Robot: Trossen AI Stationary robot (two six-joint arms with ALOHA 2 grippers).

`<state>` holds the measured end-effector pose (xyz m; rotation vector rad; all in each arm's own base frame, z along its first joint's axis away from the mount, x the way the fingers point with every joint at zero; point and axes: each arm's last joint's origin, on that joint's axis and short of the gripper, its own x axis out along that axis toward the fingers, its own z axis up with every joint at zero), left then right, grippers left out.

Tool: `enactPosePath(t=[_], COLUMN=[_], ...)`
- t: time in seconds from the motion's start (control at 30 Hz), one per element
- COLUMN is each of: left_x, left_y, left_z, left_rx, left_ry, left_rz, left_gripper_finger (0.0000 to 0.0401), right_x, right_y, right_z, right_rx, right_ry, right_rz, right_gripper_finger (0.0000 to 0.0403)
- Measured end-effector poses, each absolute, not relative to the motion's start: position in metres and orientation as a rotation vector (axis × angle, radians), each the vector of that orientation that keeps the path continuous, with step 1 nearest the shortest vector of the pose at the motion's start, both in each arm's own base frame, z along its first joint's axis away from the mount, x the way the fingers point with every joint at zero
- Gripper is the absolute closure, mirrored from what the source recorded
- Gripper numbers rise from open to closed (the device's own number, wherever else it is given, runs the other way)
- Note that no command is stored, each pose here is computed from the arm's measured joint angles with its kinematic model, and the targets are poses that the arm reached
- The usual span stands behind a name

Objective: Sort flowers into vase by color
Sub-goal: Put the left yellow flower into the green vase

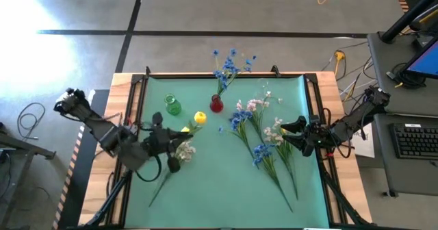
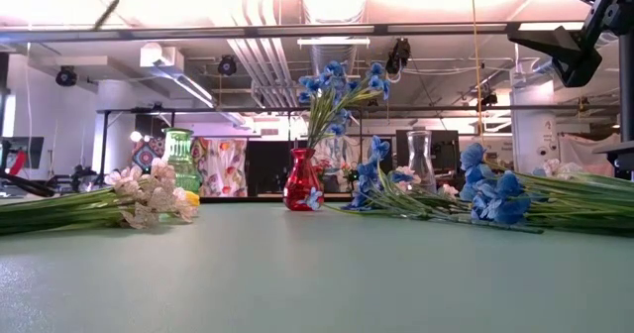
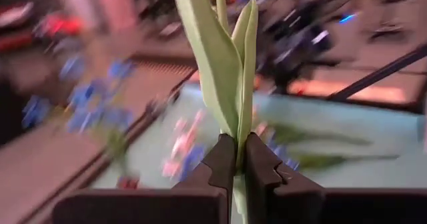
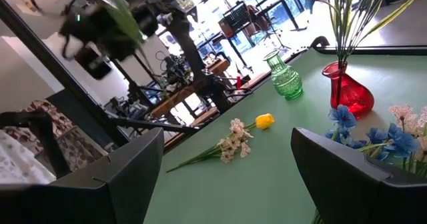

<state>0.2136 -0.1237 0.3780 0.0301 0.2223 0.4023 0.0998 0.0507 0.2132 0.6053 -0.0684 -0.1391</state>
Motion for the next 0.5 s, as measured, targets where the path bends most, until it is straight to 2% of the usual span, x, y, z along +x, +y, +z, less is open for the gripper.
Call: enactPosePath(t=[0.1,0.17,0.33,0.5], left_x=[0.222,0.224,0.216,0.194], left_y=[-0.112,-0.099,-0.056,-0.028], left_z=[0.389,0.393,0.380,0.360], left_rx=[0.157,0.199,0.258,0.312], left_ry=[0.163,0.111,0.122,0.024], left_rz=[0.264,0.238,0.337,0.400], left_gripper_finger=[0.0401,0.0401,0.0401,0.0401], right_x=[0.100,0.100,0.100,0.100], right_y=[0.051,0.051,0.051,0.051], right_z=[0.213,0.214,0.214,0.214], right_rx=[0.607,0.607,0.608,0.608], right_ry=[-0.070,-0.070,-0.071,-0.071], right_rz=[-0.140,-0.139,-0.139,-0.140], right_gripper_finger=[0.0083,0.0083,0.0083,0.0083])
